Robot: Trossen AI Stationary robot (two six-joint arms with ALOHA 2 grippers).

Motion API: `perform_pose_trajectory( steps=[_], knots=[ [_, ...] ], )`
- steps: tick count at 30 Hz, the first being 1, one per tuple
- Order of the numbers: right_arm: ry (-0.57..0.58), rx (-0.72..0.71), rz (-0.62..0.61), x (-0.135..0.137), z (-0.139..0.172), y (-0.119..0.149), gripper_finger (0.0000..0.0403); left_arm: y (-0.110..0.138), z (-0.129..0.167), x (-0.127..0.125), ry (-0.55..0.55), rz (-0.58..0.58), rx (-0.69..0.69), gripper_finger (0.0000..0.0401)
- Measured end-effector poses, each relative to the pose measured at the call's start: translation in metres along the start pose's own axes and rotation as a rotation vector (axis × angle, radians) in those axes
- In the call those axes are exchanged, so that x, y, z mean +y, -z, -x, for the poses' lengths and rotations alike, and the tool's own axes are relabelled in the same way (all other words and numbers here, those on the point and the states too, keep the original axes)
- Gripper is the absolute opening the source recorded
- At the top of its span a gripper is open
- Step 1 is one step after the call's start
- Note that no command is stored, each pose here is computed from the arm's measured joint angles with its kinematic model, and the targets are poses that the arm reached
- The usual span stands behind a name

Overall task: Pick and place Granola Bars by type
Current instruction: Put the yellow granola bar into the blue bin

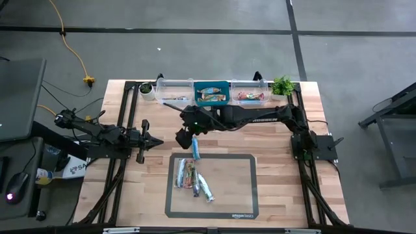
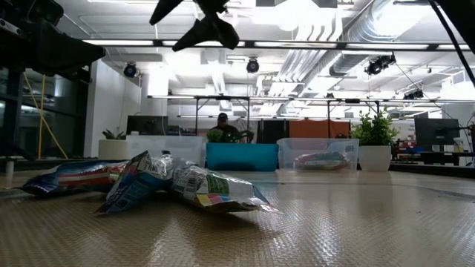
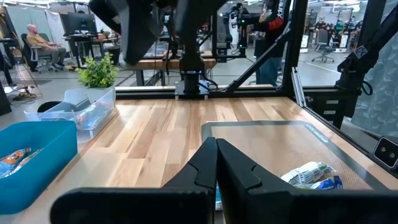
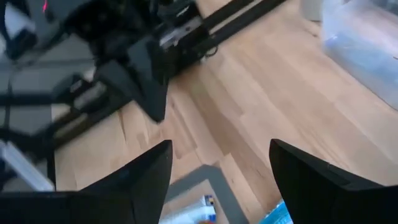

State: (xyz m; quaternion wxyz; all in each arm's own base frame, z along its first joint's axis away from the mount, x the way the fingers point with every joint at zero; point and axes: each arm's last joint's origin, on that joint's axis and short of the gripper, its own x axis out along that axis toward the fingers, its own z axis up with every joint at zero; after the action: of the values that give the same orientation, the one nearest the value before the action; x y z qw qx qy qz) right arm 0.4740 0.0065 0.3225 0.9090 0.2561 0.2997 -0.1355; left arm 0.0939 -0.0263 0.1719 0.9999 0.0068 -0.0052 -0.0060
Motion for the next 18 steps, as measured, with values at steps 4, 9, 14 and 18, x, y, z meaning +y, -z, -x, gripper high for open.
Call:
perform_pose_trajectory(
  steps=[4,9,14,18],
  knots=[
    [-0.063,0.054,0.114,0.002,0.001,0.003,0.0252,0.0,0.0,0.0,0.0,0.0,0.0,0.0001],
    [-0.105,0.047,0.549,0.012,0.002,0.009,0.0252,0.0,0.0,0.0,0.0,0.0,0.0,0.0001],
    [-0.091,0.032,1.139,0.021,0.004,0.018,0.0252,0.0,0.0,0.0,0.0,0.0,0.0,0.0001],
    [-0.099,0.061,1.497,0.024,-0.004,0.028,0.0252,0.0,0.0,0.0,0.0,0.0,0.0,0.0001]
  ],
)
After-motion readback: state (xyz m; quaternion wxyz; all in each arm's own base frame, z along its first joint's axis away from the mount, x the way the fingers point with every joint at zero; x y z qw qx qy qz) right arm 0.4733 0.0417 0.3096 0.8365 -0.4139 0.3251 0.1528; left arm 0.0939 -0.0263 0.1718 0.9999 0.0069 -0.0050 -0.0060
